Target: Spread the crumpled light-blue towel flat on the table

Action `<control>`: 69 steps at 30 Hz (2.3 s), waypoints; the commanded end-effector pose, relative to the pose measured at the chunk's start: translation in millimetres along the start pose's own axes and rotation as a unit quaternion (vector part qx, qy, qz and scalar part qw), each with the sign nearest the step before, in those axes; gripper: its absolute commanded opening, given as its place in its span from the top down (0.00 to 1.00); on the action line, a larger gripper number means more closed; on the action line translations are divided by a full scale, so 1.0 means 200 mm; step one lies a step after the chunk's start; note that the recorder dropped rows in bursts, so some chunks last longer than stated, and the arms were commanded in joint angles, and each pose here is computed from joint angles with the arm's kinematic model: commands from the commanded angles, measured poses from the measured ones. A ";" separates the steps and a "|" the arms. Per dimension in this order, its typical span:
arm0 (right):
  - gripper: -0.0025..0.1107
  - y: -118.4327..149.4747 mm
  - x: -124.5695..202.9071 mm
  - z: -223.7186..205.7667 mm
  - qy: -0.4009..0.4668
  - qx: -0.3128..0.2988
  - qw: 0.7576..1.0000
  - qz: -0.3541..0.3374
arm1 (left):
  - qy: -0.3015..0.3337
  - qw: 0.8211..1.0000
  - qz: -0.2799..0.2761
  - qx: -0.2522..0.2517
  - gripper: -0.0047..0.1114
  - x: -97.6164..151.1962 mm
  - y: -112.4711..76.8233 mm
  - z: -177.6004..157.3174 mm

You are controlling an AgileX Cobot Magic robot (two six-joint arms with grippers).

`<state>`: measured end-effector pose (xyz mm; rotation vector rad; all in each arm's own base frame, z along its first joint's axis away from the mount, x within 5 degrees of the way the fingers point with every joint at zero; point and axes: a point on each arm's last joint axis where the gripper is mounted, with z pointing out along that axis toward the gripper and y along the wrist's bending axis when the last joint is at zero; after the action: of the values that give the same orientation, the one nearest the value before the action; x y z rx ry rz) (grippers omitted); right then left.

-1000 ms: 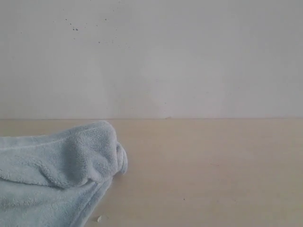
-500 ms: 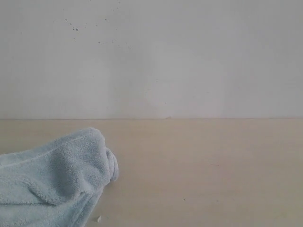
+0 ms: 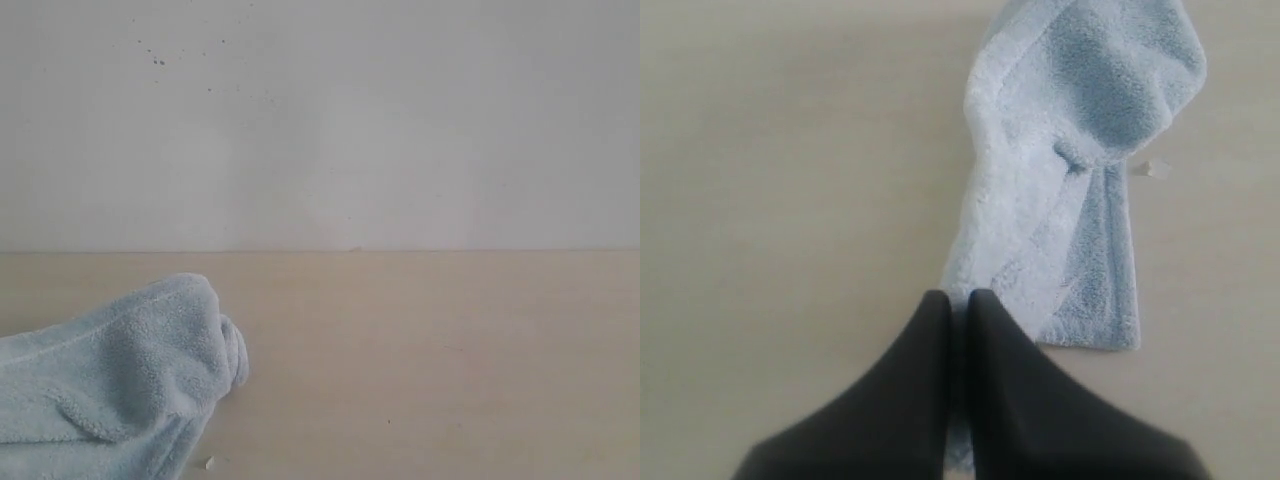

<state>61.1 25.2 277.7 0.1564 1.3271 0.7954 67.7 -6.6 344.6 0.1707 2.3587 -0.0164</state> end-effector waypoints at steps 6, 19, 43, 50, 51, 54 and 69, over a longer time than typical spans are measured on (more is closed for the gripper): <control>0.96 0.17 0.21 0.72 0.361 -0.147 0.907 -0.157 | 0.000 1.000 0.015 0.017 0.92 0.01 -0.01 0.00; 0.37 0.15 0.61 1.49 0.495 -0.255 0.829 -0.058 | 0.000 1.000 0.017 0.013 0.92 0.01 -0.01 0.00; 0.37 0.15 1.22 1.74 0.531 -0.229 0.813 -0.071 | -0.014 1.000 0.023 0.016 0.92 -0.01 -0.01 0.00; 0.37 0.15 1.20 1.79 0.508 -0.217 0.828 -0.097 | -0.015 0.999 0.029 0.016 0.92 -0.01 -0.01 0.00; 0.37 0.14 1.21 1.79 0.506 -0.210 0.831 -0.101 | -0.015 0.999 0.029 0.016 0.92 -0.01 -0.01 0.00; 0.37 0.12 1.24 1.78 0.514 -0.208 0.827 -0.095 | -0.017 0.999 0.029 0.016 0.92 -0.01 -0.01 0.00; 0.98 0.26 1.30 1.65 0.566 -0.349 0.746 -0.039 | -0.028 0.999 0.028 0.018 0.92 -0.02 -0.02 0.00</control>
<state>355.5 325.0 164.1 -1.0535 2.0943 1.2216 69.4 -10.1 346.7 0.2496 2.3190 -0.0323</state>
